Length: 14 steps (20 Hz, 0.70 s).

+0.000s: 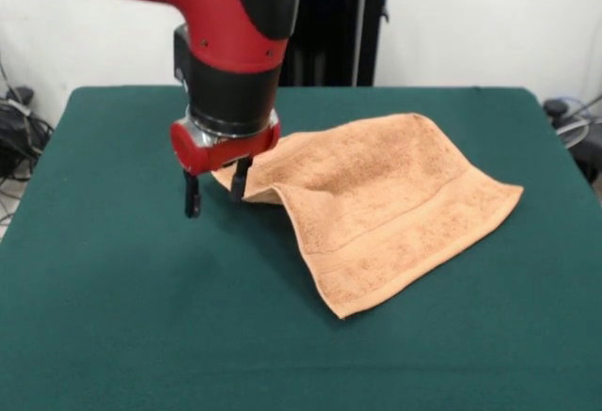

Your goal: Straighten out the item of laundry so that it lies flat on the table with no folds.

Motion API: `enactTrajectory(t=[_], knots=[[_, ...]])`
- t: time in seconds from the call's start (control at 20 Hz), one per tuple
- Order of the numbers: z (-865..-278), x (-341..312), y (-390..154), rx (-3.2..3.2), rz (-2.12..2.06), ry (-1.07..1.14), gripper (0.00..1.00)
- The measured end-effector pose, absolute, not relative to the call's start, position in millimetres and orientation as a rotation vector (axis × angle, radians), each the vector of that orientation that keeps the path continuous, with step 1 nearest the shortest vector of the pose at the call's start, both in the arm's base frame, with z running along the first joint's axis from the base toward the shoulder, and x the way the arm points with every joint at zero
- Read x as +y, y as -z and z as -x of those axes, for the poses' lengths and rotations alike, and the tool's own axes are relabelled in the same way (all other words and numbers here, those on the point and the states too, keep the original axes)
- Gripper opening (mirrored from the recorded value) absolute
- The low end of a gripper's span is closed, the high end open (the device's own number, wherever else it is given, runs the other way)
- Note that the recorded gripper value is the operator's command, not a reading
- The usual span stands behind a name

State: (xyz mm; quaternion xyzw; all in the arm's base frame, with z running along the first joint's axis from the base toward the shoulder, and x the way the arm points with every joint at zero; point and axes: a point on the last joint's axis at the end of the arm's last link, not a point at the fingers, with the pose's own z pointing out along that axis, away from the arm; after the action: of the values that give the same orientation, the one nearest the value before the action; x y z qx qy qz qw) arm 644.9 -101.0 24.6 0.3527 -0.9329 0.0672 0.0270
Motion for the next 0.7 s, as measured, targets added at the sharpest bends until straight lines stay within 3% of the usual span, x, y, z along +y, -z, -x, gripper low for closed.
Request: enactTrajectory(t=[0.7], knots=[[-680, -98, -140, -2.798, -1.018, -0.31, 1.0]])
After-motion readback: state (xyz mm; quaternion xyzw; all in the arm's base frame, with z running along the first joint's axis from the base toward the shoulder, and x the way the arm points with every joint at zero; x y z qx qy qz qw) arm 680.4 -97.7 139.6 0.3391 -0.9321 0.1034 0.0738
